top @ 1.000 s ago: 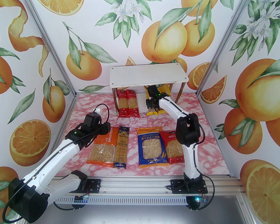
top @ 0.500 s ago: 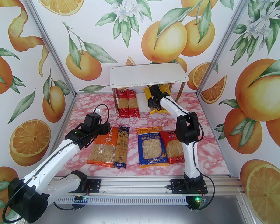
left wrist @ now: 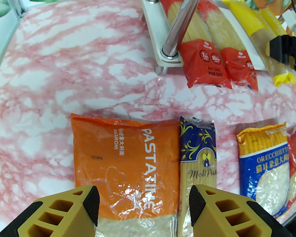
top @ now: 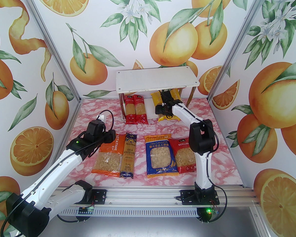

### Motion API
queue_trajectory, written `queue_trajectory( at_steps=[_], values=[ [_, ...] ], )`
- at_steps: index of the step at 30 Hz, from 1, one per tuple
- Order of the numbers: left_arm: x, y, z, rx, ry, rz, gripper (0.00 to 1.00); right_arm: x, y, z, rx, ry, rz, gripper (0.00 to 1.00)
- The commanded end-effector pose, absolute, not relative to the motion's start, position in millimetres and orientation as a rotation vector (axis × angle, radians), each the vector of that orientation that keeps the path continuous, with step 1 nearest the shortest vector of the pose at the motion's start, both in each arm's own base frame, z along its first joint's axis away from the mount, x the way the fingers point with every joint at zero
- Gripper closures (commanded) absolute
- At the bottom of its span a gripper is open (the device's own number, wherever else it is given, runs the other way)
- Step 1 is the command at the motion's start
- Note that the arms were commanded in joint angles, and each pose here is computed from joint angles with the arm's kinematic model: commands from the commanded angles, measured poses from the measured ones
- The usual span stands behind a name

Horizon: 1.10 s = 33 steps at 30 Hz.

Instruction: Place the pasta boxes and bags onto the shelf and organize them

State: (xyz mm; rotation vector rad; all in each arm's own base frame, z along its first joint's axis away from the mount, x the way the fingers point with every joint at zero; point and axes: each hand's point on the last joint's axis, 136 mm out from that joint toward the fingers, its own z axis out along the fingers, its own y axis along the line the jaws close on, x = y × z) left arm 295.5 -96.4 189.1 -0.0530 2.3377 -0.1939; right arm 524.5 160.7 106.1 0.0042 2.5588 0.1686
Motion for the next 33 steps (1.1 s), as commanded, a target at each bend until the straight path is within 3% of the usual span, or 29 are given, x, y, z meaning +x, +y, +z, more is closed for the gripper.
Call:
queue_trajectory(
  at_steps=[1, 8, 11, 15, 17, 21, 33],
  values=[
    [295, -93, 198, -0.050, 2.315, -0.189, 0.36, 515, 161, 124, 0.028, 2.528, 0.226, 0.09],
    [292, -90, 200, -0.054, 2.306, -0.179, 0.35, 509, 159, 165, 0.035, 2.427, 0.268, 0.07],
    [291, -87, 201, -0.059, 2.300, -0.170, 0.35, 502, 161, 177, 0.039, 2.392, 0.308, 0.12],
    [291, -87, 199, -0.055, 2.302, -0.160, 0.37, 497, 163, 180, 0.049, 2.384, 0.341, 0.53],
    [292, -87, 198, -0.051, 2.305, -0.158, 0.37, 497, 163, 174, 0.053, 2.400, 0.339, 0.67],
    [292, -88, 195, -0.046, 2.313, -0.156, 0.38, 494, 161, 157, 0.071, 2.443, 0.325, 0.81],
    [278, -88, 177, -0.048, 2.374, -0.180, 0.38, 483, 155, 112, 0.113, 2.555, 0.273, 0.86]
  ],
)
